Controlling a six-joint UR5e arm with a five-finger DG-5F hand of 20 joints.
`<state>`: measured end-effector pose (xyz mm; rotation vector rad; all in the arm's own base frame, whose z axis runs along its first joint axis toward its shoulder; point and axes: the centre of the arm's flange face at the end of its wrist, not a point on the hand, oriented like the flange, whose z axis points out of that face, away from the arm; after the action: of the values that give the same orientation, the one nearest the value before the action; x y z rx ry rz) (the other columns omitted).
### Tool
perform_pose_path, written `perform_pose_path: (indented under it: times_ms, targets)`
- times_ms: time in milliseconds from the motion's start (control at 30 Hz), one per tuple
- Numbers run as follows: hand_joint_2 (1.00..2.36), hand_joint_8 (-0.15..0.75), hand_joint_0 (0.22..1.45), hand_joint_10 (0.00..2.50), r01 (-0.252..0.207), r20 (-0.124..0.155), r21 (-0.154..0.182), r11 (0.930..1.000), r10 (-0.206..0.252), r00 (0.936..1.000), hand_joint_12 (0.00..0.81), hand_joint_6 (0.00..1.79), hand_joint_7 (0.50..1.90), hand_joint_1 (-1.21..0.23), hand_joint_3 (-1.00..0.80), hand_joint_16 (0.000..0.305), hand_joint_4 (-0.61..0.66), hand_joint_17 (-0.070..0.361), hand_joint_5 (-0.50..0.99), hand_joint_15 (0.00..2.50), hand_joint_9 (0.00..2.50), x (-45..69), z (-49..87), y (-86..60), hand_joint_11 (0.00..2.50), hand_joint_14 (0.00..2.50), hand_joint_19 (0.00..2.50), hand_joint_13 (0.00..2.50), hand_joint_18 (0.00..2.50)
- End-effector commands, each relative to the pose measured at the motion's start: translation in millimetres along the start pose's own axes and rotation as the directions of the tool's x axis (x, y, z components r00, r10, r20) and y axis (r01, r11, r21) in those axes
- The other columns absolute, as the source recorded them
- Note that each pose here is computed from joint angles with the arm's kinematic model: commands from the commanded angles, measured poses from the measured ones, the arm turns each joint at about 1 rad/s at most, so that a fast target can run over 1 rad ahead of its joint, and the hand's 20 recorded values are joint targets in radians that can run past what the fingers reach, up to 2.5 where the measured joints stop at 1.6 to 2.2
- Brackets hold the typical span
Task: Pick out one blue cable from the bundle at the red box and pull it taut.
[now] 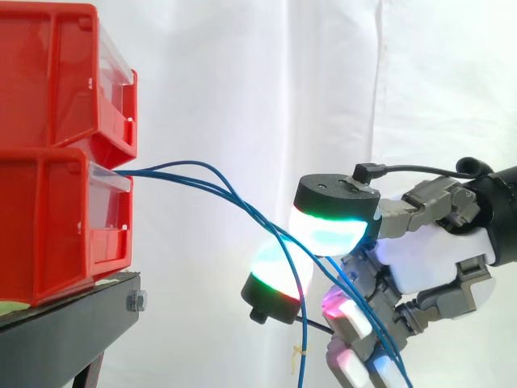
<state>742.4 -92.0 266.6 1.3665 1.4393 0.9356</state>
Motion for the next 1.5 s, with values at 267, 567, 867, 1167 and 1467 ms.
perform_pose_path:
  times_ms: [267, 567, 867, 1167, 1467]
  targets:
    - [1.0, 0.233, 0.47, 0.02, -0.003, 0.0, 0.021, 0.9998, 0.003, 1.0, 0.301, 0.88, 0.9, -0.63, -0.5, 0.047, -0.05, 0.105, -0.08, 0.64, 1.19, -2.8, -12.4, 11.7, 0.62, 0.03, 0.8, 0.98, 0.89]
    - [1.0, 0.218, 0.53, 0.02, -0.004, -0.001, 0.019, 0.9998, 0.004, 1.0, 0.282, 0.88, 0.93, -0.6, -0.5, 0.041, -0.07, 0.093, -0.08, 0.65, 1.2, -2.0, -13.0, 14.0, 0.64, 0.03, 0.82, 0.96, 0.85]
    - [1.01, 0.209, 0.55, 0.02, -0.006, 0.001, 0.021, 0.9998, 0.006, 1.0, 0.278, 0.88, 0.95, -0.66, -0.4, 0.04, -0.09, 0.09, -0.08, 0.66, 1.2, -3.5, -13.7, 17.9, 0.64, 0.03, 0.83, 0.96, 0.83]
    - [1.02, 0.216, 0.54, 0.02, -0.005, 0.002, 0.024, 0.9997, 0.005, 1.0, 0.281, 0.89, 0.95, -0.72, -0.2, 0.041, -0.12, 0.092, -0.06, 0.66, 1.22, -3.0, -14.3, 20.7, 0.64, 0.03, 0.83, 0.96, 0.84]
    - [1.02, 0.227, 0.55, 0.02, -0.003, 0.005, 0.025, 0.9997, 0.003, 1.0, 0.305, 0.89, 0.94, -0.79, -0.1, 0.048, -0.18, 0.107, -0.04, 0.63, 1.27, -0.4, -14.4, 21.5, 0.6, 0.02, 0.78, 1.01, 0.93]
